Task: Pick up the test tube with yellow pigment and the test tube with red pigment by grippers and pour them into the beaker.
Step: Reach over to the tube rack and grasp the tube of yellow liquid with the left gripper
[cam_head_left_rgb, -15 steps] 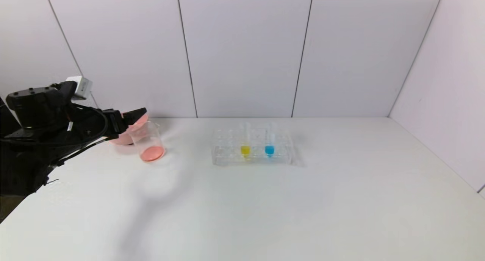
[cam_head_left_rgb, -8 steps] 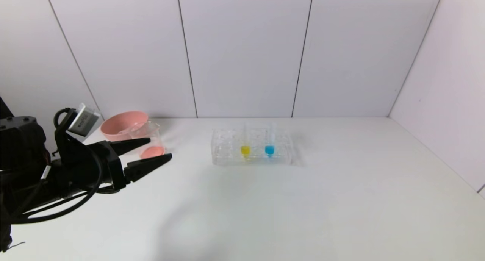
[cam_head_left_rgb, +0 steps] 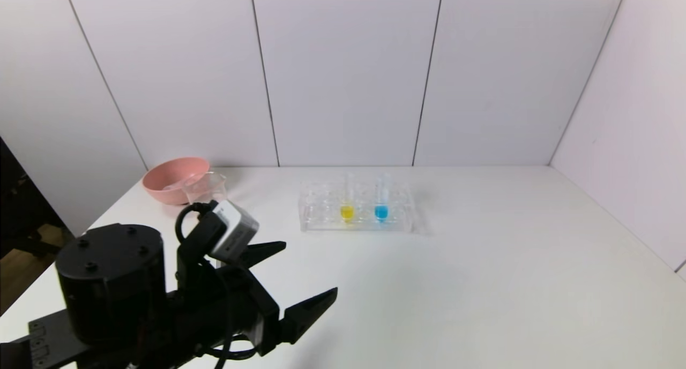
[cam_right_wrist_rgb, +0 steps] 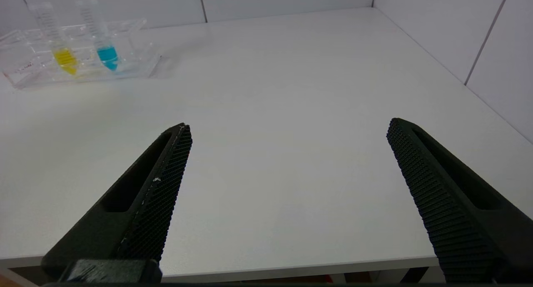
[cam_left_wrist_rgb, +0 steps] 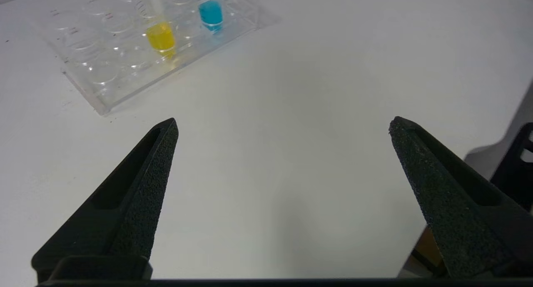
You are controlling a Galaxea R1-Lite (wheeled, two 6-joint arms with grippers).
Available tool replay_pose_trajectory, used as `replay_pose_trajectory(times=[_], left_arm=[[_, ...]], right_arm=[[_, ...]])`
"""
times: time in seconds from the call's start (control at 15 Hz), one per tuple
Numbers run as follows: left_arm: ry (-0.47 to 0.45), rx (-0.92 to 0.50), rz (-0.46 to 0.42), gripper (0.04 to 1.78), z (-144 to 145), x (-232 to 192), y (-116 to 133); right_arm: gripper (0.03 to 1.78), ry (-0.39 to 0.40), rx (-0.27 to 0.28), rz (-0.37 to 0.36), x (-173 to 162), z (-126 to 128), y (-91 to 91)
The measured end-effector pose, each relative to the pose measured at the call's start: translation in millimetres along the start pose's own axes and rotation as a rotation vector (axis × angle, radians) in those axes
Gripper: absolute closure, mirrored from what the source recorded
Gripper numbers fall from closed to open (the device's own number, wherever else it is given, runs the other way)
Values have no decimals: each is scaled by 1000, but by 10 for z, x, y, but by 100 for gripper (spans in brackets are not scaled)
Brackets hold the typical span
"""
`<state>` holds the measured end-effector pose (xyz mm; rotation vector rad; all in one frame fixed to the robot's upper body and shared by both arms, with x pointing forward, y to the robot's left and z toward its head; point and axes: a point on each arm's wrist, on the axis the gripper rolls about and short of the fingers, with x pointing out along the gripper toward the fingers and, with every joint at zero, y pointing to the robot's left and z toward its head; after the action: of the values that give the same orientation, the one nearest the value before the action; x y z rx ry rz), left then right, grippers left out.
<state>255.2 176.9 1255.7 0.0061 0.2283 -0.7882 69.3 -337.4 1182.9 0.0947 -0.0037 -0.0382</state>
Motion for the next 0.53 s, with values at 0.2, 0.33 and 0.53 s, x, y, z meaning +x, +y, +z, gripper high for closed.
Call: replay_pose_trajectory(times=[0.2,0.33,0.53], left_arm=[[-16,-19,201,6,-50,375,-225],[-70,-36,339,6,-63,690,-310],[-171,-66,533,6,-61,1155,-388]], right_arm=[[10,0,0,0,0,0,0],[10,0,0,0,0,0,0],[10,0,0,0,0,0,0]])
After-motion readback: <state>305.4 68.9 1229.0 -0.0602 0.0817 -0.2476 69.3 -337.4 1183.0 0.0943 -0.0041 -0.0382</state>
